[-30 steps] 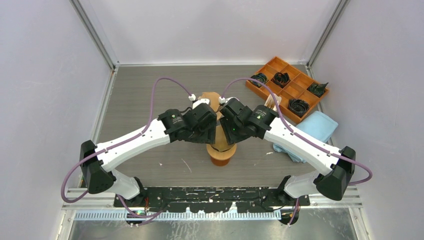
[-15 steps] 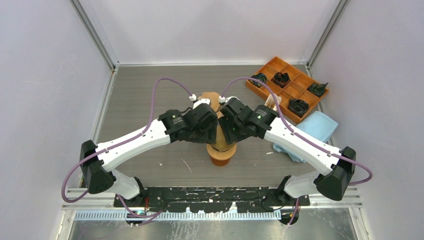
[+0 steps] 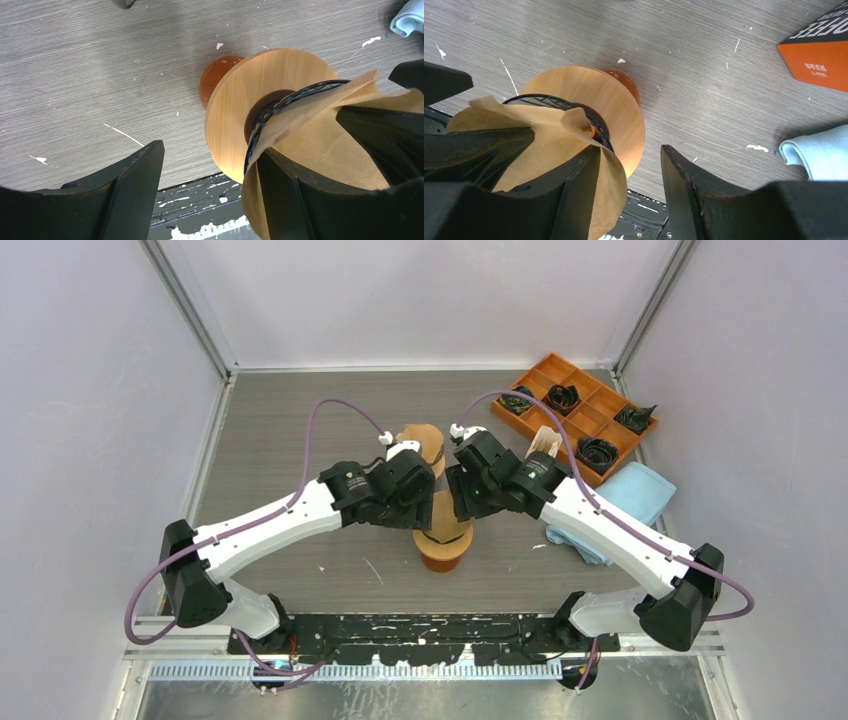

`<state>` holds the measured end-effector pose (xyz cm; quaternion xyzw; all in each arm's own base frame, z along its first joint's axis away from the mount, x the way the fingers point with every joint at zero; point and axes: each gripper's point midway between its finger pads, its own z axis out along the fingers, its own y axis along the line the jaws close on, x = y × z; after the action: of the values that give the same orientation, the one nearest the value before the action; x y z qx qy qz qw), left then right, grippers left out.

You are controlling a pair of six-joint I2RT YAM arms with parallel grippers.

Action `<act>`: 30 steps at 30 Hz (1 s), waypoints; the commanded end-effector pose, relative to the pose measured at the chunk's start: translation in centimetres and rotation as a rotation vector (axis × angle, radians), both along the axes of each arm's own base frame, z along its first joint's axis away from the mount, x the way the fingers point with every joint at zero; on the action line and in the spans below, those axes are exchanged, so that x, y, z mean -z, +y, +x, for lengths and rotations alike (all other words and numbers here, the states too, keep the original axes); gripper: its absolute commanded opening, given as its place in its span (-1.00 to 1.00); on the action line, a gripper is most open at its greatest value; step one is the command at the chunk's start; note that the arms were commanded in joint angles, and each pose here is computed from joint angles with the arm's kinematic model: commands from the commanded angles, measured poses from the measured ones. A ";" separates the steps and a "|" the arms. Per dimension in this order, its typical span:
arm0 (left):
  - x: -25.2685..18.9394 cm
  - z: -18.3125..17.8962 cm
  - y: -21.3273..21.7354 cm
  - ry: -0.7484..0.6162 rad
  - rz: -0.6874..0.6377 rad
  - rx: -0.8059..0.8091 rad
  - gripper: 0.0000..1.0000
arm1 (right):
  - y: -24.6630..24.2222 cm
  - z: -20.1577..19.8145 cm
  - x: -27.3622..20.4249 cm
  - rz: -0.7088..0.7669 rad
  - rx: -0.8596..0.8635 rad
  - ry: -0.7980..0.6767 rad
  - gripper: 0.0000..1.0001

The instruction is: Place the coffee filter in the dripper

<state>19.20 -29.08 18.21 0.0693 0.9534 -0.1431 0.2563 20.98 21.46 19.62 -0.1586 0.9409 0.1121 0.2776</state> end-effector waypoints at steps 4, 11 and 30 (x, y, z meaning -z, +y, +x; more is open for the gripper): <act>-0.6 0.5 -0.2 -0.032 -0.033 -0.003 0.40 | 0.5 0.5 0.2 0.047 -0.005 -0.029 0.08; -0.5 0.4 -0.1 -0.030 -0.044 -0.004 0.40 | 0.4 0.3 0.0 0.065 -0.003 -0.032 0.08; -2.3 0.0 -0.3 -0.054 -0.128 0.002 0.49 | 0.9 0.1 -3.9 0.160 -0.020 -0.091 0.16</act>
<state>18.95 -29.00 18.27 0.0666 0.9482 -0.1626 0.2645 20.48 21.51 19.97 -0.1556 0.9333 0.1452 0.2891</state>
